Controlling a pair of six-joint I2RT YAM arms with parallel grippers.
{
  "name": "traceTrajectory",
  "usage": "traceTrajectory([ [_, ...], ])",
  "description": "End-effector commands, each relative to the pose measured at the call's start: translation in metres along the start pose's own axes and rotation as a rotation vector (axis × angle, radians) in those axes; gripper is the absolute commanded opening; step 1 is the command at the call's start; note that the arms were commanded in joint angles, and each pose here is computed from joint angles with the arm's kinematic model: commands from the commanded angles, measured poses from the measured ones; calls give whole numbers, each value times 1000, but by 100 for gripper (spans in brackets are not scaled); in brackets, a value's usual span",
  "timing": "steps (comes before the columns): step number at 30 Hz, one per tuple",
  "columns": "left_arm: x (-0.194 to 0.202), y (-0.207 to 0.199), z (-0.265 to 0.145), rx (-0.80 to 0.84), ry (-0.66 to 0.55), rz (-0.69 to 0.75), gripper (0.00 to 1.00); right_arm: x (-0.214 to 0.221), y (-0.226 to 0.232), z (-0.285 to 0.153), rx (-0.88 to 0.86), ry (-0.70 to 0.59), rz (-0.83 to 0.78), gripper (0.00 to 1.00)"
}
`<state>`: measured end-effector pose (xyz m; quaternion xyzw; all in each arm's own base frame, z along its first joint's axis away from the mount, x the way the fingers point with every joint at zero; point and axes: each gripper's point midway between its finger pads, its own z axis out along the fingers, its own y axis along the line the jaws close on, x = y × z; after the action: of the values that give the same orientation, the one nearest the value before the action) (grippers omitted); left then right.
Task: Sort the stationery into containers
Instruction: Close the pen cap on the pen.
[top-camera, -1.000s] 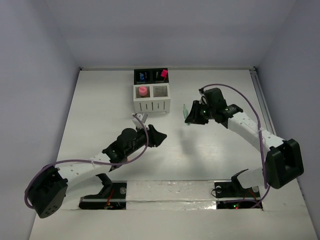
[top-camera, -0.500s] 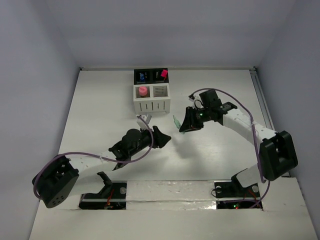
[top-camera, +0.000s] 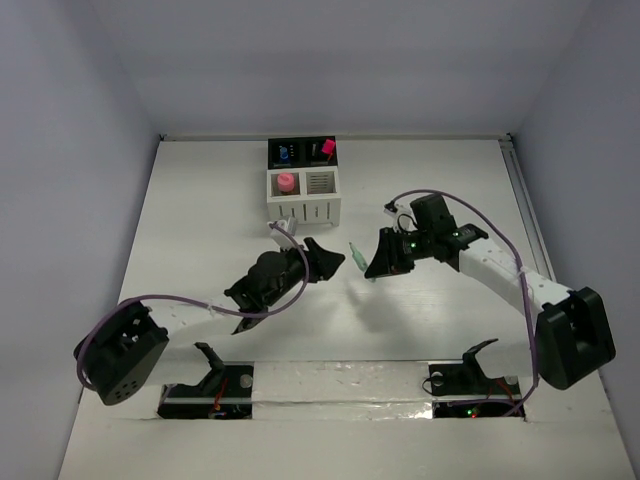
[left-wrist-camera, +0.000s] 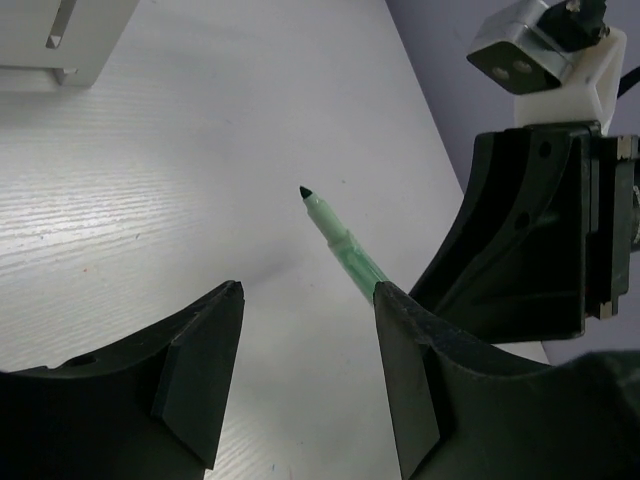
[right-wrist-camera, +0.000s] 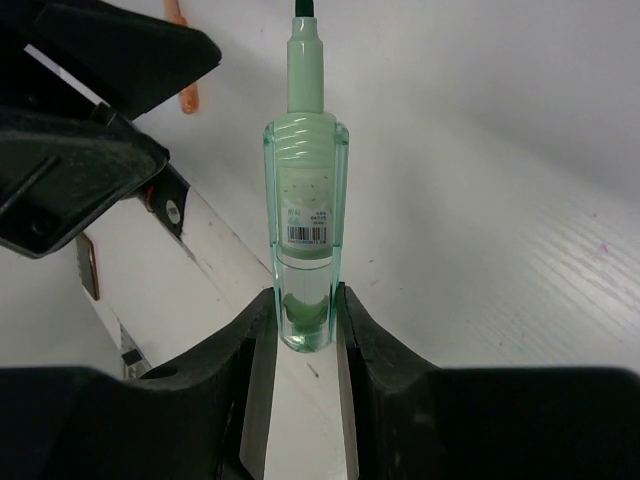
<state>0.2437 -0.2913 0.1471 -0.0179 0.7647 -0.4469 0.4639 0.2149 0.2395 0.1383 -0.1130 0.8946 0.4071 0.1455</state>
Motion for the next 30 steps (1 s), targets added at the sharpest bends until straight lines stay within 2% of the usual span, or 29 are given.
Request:
traceTrajectory([
  [1, -29, -26, 11, 62, -99, -41, 52, -6, 23, -8, -98, -47, -91, 0],
  [3, -28, -26, 15, 62, -98, -44, 51, -3, 28, -9, -128, -41, -100, 0],
  [8, -28, -30, 23, 80, -102, -53, 37, 5, 28, -9, -149, -12, -103, 0],
  [15, -17, -46, 33, 161, -41, -55, 36, 13, 27, -5, -160, 10, -104, 0],
  [21, -9, -46, 42, 173, -11, -57, 28, 18, 31, -1, -184, 25, -111, 0],
  [25, -7, -55, 43, 214, 9, -39, 29, 17, 34, -1, -182, 14, -122, 0],
  [30, -15, -72, 34, 286, -2, 3, 45, 12, 37, 0, -195, 0, -117, 0],
])
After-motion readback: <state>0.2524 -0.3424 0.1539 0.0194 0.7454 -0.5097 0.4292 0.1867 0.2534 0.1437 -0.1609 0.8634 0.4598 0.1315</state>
